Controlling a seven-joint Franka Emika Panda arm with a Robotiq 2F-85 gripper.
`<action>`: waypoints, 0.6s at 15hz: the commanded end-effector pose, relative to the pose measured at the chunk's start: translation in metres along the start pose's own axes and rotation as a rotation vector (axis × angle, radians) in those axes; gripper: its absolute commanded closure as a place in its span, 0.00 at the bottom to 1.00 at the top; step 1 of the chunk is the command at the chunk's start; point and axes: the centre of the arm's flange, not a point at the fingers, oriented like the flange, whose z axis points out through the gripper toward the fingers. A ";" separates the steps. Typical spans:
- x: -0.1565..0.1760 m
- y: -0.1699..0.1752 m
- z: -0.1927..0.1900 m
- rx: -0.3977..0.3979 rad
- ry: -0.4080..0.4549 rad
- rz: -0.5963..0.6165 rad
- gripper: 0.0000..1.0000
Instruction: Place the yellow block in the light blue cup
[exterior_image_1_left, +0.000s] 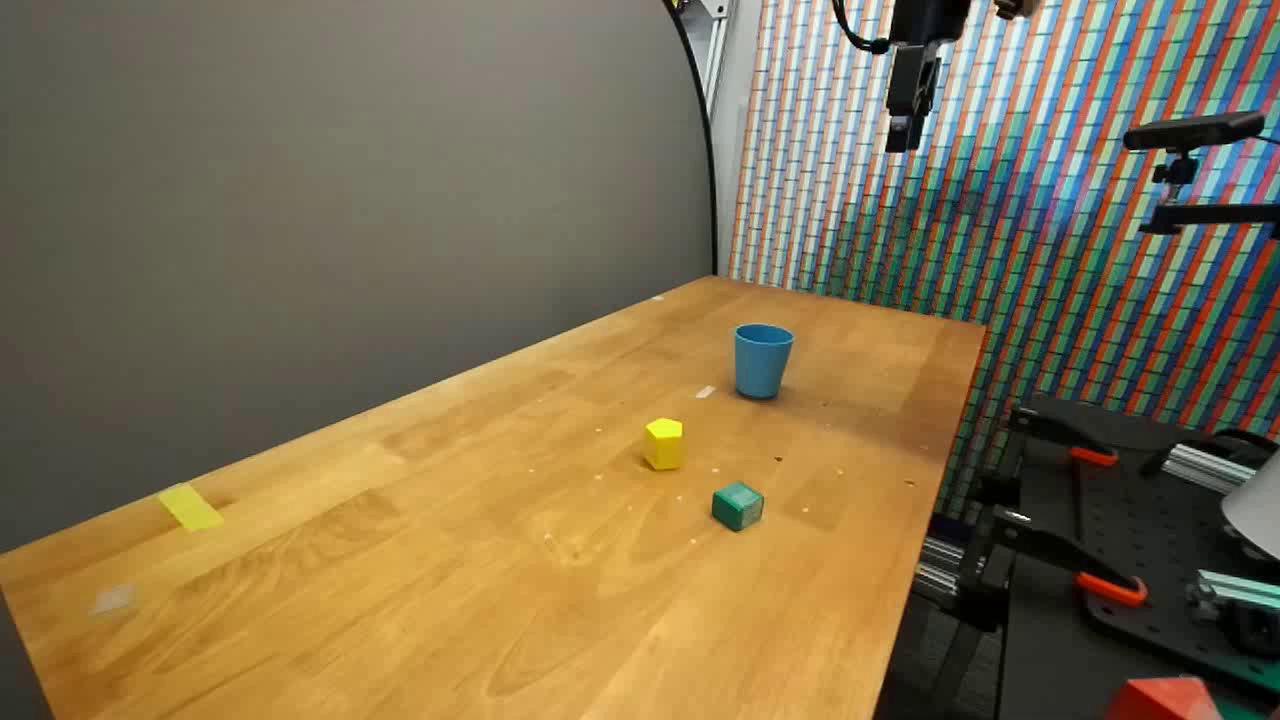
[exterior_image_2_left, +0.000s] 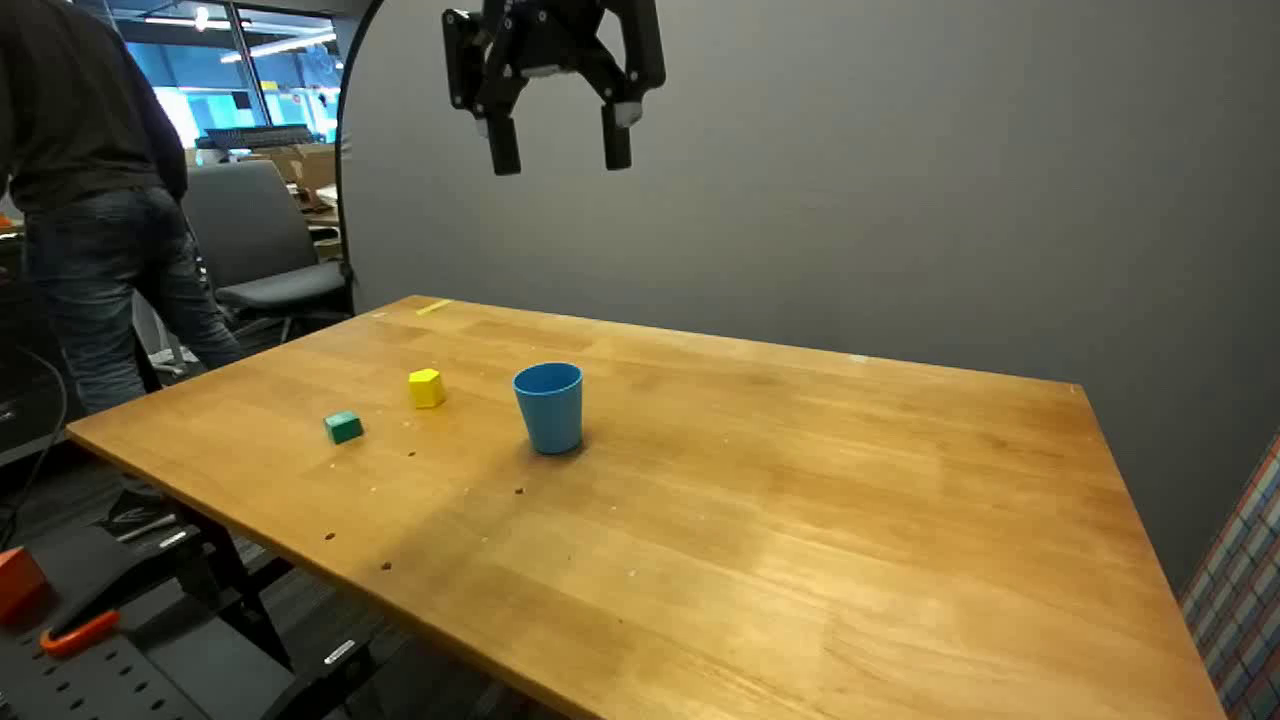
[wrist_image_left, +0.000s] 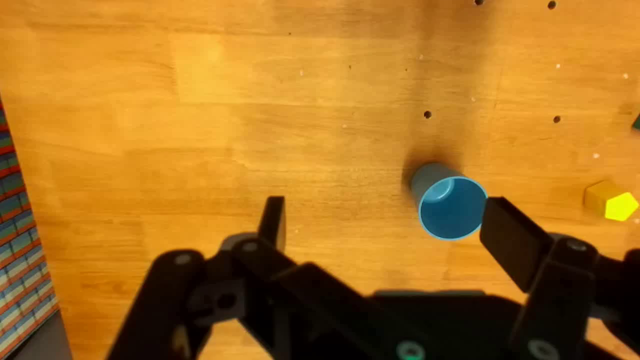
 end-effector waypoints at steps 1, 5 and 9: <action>0.001 0.001 -0.002 -0.002 0.004 0.001 0.00; 0.003 0.002 -0.007 -0.006 0.014 0.002 0.00; 0.010 -0.008 -0.004 0.002 0.026 -0.007 0.00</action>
